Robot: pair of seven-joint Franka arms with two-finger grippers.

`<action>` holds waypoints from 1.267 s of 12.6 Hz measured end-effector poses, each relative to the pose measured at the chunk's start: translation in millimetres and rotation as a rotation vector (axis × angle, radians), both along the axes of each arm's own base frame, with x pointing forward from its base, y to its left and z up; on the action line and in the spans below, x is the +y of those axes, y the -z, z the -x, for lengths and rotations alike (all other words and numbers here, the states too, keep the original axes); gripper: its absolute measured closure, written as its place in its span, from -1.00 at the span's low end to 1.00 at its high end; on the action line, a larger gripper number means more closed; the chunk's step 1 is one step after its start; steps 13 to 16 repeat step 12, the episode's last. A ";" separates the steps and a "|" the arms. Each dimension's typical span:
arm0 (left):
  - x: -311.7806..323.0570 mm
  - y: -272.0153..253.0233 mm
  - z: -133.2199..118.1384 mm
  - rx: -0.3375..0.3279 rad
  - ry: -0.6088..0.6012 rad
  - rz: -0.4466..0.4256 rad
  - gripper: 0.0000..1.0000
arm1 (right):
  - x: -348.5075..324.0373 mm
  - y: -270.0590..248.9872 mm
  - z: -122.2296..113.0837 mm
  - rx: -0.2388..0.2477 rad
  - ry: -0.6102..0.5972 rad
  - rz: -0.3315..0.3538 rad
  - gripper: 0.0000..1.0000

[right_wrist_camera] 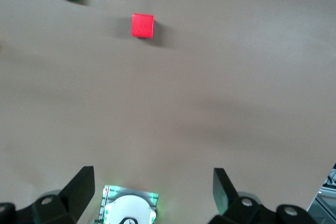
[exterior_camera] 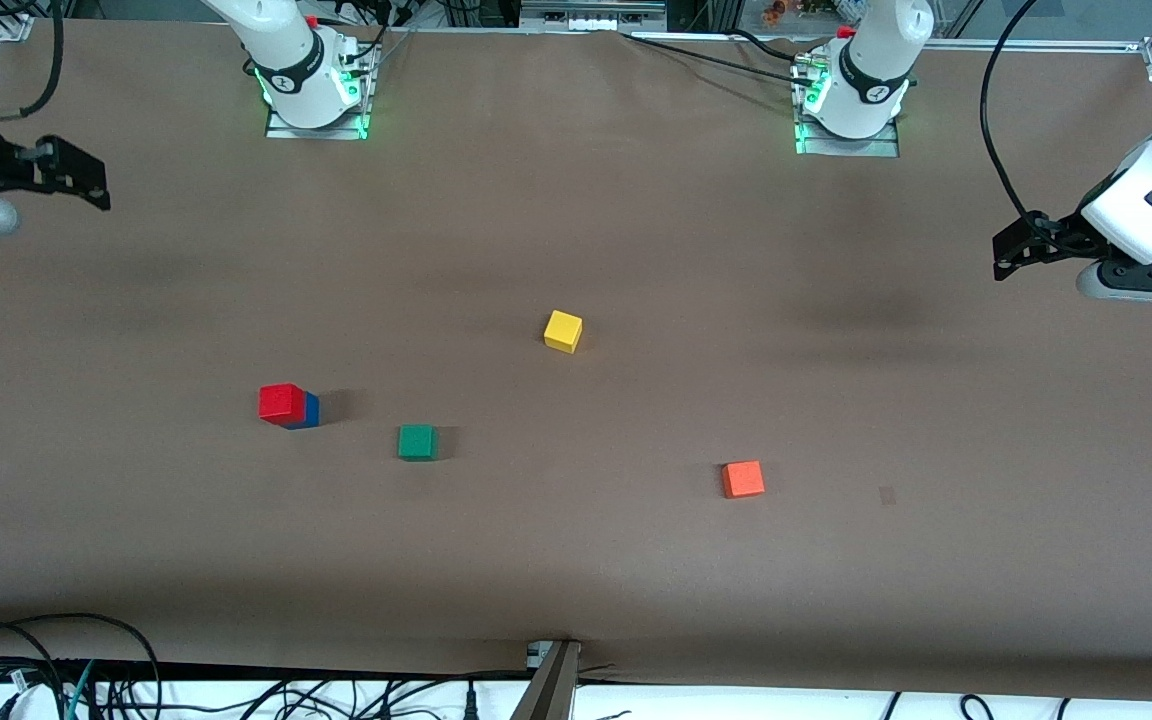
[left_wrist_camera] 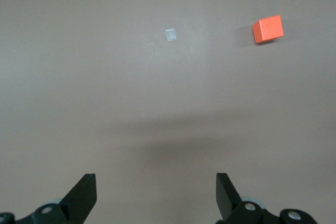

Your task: Pass red block to right arm, stack on blue

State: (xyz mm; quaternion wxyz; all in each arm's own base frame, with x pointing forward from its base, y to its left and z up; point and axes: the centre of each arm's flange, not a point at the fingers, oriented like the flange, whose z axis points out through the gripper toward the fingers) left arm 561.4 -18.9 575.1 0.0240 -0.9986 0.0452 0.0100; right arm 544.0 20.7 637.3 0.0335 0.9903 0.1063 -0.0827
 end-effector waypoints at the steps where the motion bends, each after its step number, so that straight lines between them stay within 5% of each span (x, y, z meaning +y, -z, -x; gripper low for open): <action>1: 0.0 0.0 0.0 0.000 0.000 0.000 -1.00 | -1.3 1.3 1.7 0.015 0.004 -0.001 -1.00; 6: -1.3 0.2 0.3 0.002 0.002 0.000 -1.00 | -14.0 16.6 -2.7 0.053 0.033 -0.015 -1.00; 16: -2.2 0.3 0.4 0.003 0.004 0.000 -1.00 | -19.5 17.7 -3.3 0.052 0.096 -0.013 -1.00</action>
